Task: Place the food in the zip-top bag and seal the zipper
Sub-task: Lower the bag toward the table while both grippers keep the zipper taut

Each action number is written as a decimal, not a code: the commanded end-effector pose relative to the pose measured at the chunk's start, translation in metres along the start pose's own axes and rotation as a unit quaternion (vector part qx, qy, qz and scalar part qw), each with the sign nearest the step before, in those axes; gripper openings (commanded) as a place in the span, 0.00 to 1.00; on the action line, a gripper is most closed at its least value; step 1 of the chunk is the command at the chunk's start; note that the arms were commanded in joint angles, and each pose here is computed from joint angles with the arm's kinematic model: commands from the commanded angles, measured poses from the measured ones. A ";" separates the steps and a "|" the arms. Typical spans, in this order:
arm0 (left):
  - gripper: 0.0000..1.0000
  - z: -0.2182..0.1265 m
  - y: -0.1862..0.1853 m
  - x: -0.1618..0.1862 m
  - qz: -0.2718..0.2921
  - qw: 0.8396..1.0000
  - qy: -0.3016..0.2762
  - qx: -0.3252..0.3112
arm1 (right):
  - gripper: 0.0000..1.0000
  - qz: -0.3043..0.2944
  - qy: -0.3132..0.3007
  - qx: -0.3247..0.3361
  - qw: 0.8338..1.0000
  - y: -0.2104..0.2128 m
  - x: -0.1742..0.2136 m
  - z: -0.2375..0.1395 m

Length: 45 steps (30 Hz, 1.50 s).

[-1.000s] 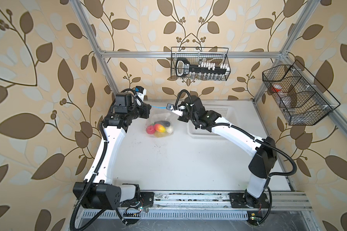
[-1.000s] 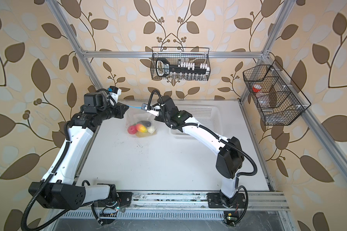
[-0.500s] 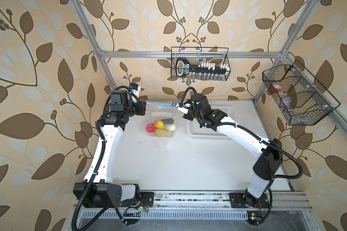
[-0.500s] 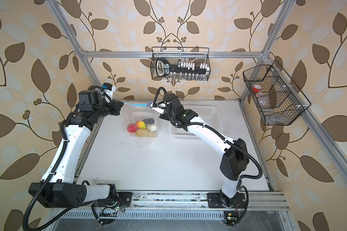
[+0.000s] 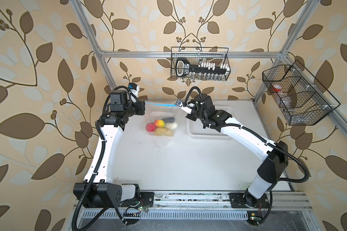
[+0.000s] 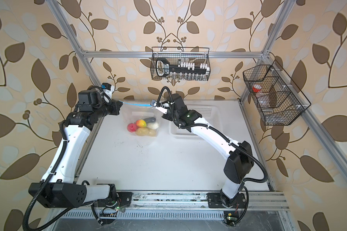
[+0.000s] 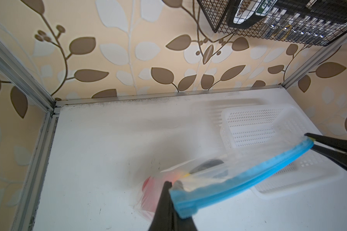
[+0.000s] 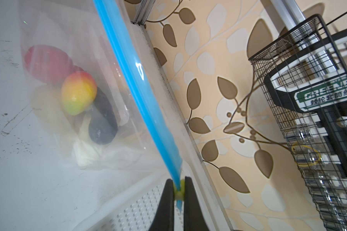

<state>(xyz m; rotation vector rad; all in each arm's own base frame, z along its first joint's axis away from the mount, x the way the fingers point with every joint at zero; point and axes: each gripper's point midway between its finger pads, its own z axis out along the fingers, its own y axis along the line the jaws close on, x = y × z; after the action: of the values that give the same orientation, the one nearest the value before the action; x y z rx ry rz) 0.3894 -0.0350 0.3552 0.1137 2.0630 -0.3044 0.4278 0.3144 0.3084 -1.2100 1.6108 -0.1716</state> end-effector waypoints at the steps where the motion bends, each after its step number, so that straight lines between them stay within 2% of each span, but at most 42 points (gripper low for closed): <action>1: 0.00 -0.025 0.011 -0.042 0.018 0.997 -0.069 -0.034 | 0.05 0.017 0.022 0.017 0.999 -0.008 0.011 -0.008; 10: 0.00 -0.027 0.014 -0.049 0.009 0.996 -0.073 -0.042 | 0.04 0.036 0.024 0.026 0.999 -0.006 0.008 -0.013; 13: 0.00 -0.026 0.012 -0.048 -0.009 0.997 -0.069 -0.036 | 0.03 0.035 0.013 0.032 0.999 -0.007 -0.002 -0.020; 15: 0.00 -0.027 0.012 -0.046 -0.042 0.996 -0.067 -0.033 | 0.00 0.036 0.009 0.034 0.999 -0.008 -0.005 -0.023; 18: 0.00 -0.030 0.000 -0.043 -0.073 0.995 -0.066 -0.001 | 0.00 0.042 0.006 0.035 0.998 -0.008 -0.007 -0.027; 27: 0.00 -0.046 0.000 -0.048 -0.092 0.993 -0.079 -0.015 | 0.00 0.089 -0.038 0.020 0.995 -0.011 -0.025 -0.048; 34: 0.00 -0.053 -0.015 -0.032 -0.097 0.993 -0.068 0.022 | 0.00 0.130 -0.062 -0.001 0.990 -0.006 -0.034 -0.062; 45: 0.00 -0.071 -0.023 0.002 -0.105 0.993 -0.046 0.026 | 0.00 0.109 -0.057 0.000 0.992 0.025 -0.040 -0.087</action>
<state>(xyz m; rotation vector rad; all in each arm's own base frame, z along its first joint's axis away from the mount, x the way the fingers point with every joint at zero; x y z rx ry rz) 0.3371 -0.0370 0.3818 -0.0872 2.0044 -0.4593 0.3519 0.3231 0.3467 -1.0458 1.6332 0.0484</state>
